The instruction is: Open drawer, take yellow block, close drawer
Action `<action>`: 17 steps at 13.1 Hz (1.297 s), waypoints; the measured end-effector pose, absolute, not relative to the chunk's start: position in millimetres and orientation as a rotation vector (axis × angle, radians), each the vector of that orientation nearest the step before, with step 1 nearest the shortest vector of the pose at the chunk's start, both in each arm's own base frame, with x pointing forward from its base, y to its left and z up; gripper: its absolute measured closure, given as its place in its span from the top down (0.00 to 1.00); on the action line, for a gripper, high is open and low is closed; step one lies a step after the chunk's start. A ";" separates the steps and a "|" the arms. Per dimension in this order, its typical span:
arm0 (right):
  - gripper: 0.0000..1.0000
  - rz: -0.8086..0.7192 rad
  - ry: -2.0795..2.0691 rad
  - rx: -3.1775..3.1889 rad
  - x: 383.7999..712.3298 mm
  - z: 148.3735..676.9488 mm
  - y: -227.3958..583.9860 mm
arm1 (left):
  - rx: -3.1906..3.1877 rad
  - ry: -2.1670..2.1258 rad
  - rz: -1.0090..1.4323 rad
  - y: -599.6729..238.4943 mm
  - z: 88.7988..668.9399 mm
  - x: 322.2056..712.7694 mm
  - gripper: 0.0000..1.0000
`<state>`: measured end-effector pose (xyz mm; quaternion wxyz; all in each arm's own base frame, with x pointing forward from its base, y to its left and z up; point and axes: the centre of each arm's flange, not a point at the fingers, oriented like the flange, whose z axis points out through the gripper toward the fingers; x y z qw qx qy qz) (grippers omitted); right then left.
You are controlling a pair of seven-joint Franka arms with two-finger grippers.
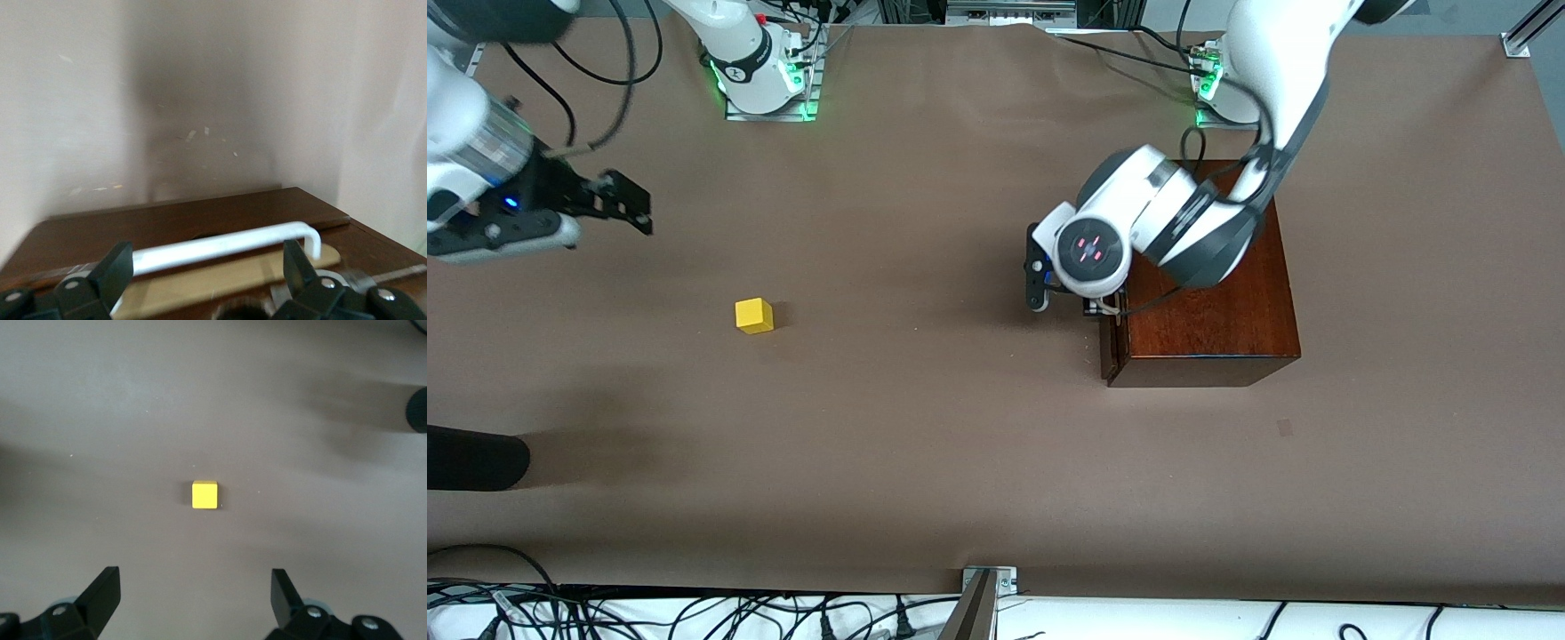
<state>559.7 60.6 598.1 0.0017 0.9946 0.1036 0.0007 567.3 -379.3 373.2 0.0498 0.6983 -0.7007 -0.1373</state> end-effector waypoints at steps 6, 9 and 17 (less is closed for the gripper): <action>1.00 0.034 0.320 3.122 560.4 624.7 58.7 | 2.490 -1.979 -0.108 -224.9 539.7 619.0 1.00; 1.00 0.068 0.317 3.121 562.1 634.2 57.8 | 2.681 -1.798 -0.101 -143.0 558.4 641.4 1.00; 1.00 0.089 0.341 3.067 591.5 616.6 62.9 | 3.286 -0.367 0.082 -98.3 603.8 564.7 1.00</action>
